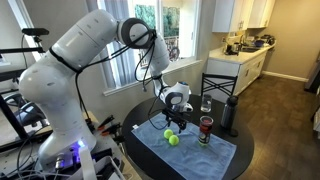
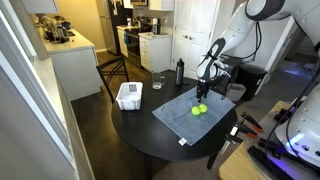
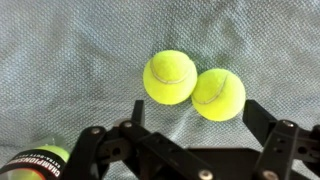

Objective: Move the tennis ball to the jar

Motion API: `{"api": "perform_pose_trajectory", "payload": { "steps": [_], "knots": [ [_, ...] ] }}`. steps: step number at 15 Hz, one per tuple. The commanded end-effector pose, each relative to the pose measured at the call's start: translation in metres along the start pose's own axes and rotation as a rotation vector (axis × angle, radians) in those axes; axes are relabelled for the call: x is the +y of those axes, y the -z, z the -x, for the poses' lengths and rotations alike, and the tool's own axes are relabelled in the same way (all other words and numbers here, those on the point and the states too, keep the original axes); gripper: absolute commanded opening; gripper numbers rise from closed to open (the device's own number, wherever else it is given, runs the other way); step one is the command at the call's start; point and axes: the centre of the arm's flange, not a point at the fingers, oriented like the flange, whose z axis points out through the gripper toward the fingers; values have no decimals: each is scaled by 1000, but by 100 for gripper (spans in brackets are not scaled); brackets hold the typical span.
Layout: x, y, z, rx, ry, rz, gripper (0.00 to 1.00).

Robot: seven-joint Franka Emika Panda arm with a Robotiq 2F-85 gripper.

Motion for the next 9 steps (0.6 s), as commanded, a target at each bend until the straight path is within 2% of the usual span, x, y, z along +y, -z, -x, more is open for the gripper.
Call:
{"api": "perform_pose_trajectory", "payload": {
  "steps": [1,9],
  "knots": [
    [-3,-20,-14,22,76,5,100],
    [-6,-55,-15,-6,125,2,100]
  ]
}}
